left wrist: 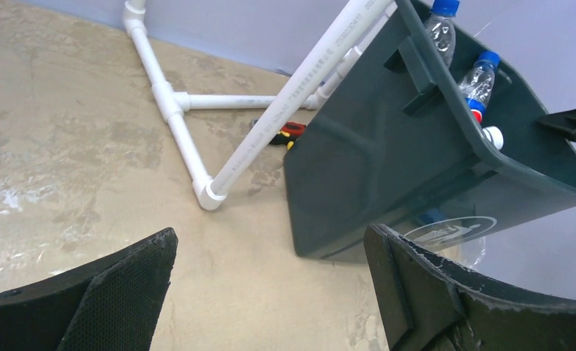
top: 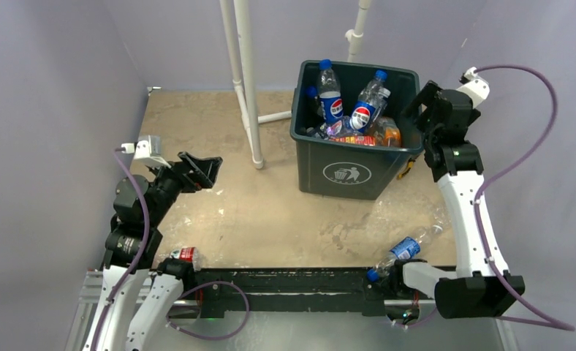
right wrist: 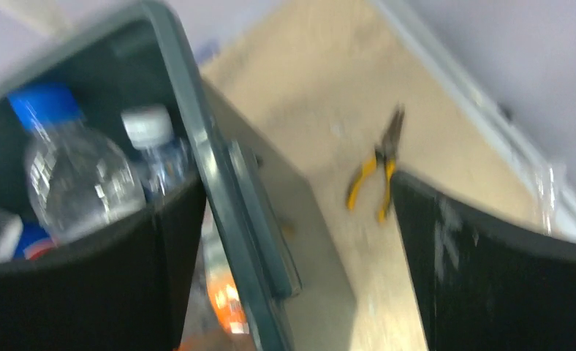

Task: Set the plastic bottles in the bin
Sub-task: Place the plastic bottle in the trash bin, then move the trash bin to the center of the board.

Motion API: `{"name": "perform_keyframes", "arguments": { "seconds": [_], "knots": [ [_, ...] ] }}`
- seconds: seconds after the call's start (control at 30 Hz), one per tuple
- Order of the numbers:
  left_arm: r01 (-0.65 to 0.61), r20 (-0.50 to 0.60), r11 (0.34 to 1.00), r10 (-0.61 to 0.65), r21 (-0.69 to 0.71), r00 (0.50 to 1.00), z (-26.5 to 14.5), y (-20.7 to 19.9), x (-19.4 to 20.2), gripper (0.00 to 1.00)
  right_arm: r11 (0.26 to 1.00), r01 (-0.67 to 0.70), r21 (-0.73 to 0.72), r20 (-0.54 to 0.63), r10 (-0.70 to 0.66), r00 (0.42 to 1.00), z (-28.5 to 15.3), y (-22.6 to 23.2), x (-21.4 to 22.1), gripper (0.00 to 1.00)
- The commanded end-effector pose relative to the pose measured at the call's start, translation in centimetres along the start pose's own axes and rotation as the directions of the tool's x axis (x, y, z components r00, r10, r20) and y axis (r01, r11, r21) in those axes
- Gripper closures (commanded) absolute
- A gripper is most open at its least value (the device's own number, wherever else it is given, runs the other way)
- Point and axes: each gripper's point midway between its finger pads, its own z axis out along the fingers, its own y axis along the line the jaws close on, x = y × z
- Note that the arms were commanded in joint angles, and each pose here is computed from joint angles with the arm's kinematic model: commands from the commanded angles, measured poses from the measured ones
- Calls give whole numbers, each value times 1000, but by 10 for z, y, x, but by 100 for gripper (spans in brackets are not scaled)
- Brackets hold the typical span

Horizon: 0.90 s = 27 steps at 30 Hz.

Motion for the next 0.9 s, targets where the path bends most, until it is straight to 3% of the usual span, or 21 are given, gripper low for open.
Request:
{"name": "perform_keyframes", "arguments": {
  "seconds": [0.0,0.17,0.3,0.6,0.87],
  "knots": [
    [-36,25,999,37,-16,999,-8,0,-8,1,986,-46,-158,-54,38,998,-5,22,15,7],
    [-10,11,1000,10,15,1000,-1,-2,0,1,959,-65,-275,-91,41,995,-10,39,29,29],
    [15,-19,1000,-14,21,1000,6,0,10,1,933,-82,-351,-121,42,992,-16,53,35,54],
    [41,-37,998,-40,45,999,17,-3,13,1,917,-112,-382,-118,71,990,-39,58,17,100],
    [37,-27,996,-36,75,999,21,-18,-7,1,902,-93,-422,-87,62,994,-87,56,-7,100]
  ]
}}
